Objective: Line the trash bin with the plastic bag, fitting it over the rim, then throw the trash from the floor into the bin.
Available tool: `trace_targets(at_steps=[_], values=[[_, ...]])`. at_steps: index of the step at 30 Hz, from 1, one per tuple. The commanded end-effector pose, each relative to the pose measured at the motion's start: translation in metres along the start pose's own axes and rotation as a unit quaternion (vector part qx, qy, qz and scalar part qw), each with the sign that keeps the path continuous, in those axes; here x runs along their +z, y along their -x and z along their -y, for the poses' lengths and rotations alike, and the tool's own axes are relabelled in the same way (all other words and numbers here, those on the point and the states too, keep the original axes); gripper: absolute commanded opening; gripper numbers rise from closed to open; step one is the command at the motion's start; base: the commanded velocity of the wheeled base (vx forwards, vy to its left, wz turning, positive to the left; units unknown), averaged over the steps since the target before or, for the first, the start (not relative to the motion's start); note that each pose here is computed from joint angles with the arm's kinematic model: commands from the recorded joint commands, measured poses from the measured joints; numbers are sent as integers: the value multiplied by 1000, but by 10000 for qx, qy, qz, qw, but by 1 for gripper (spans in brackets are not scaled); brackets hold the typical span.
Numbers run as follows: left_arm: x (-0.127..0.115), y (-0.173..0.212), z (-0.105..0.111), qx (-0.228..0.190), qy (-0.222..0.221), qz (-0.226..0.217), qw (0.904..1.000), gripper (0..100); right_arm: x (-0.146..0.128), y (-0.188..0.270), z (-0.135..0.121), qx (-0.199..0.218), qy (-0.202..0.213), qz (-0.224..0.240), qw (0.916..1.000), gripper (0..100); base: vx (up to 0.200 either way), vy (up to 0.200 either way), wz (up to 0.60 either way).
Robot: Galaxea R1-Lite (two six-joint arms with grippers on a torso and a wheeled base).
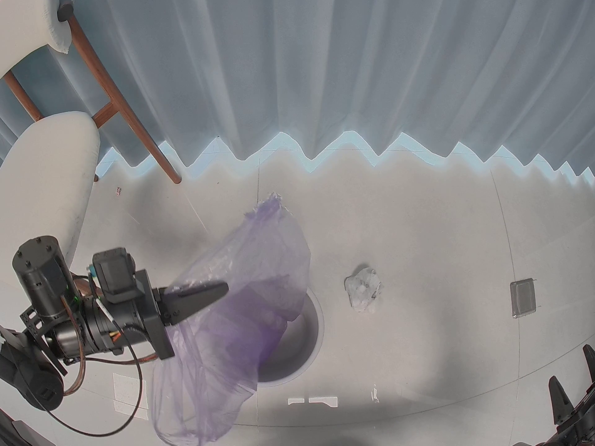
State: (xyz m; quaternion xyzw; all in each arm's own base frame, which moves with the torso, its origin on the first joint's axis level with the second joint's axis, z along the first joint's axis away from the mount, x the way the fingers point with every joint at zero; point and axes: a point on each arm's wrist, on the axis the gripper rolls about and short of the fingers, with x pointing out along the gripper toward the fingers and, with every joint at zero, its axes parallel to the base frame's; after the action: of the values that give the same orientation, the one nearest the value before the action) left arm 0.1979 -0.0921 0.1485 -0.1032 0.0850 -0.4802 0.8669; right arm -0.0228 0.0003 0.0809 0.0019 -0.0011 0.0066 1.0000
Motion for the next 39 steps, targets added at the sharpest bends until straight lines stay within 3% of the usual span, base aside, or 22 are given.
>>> trace_targets(at_steps=[1,5,7,11,18,24,26,28,29,30,31,33,35,36,39], values=[[-22,-2,2,-79,-186,-410,9990,0,-5,0,0,-12,42,-11,10000,100,0,0,0],[-26,-1,0,-5,-480,-479,9977,0,-5,0,0,-5,180,-3,9998,100,0,0,0],[-29,1,-5,262,-473,-530,9971,0,-5,0,0,-20,-119,-3,9999,100,0,0,0],[-34,-1,-8,675,-484,-578,9949,0,-5,0,0,-12,-12,-3,10000,100,0,0,0],[-51,-2,15,214,-394,-943,9945,0,-5,0,0,11,42,-11,10000,100,0,0,0],[-55,-1,17,132,-527,-1033,9932,0,-3,0,0,87,151,75,9998,100,0,0,0],[-53,1,17,54,-564,-984,9935,0,38,10,-1,423,-189,836,9954,100,0,0,0],[-52,6,21,-364,-629,-966,9927,0,100,20,-1,913,-970,1494,9798,100,0,0,0],[-52,7,22,-488,-638,-970,9920,0,112,22,-1,1003,-1129,1584,9758,100,0,0,0],[-53,14,26,-990,-631,-971,9883,0,148,24,-1,1296,-1503,1693,9654,100,0,0,0],[-53,16,26,-1158,-614,-971,9866,0,155,21,-2,1405,-1545,1590,9649,100,0,0,0],[-51,22,26,-1423,-593,-926,9837,0,160,1,-4,1688,-1614,949,9677,100,0,0,0],[-49,24,23,-1430,-602,-872,9840,0,155,-13,-6,1750,-1675,530,9688,100,0,0,0],[-45,27,20,-1420,-647,-776,9847,0,142,-28,-7,1782,-1728,13,9687,100,0,0,0],[-34,33,22,-1641,-783,-566,9817,0,114,-54,-10,2060,-1856,-976,9558,100,0,0,0]])
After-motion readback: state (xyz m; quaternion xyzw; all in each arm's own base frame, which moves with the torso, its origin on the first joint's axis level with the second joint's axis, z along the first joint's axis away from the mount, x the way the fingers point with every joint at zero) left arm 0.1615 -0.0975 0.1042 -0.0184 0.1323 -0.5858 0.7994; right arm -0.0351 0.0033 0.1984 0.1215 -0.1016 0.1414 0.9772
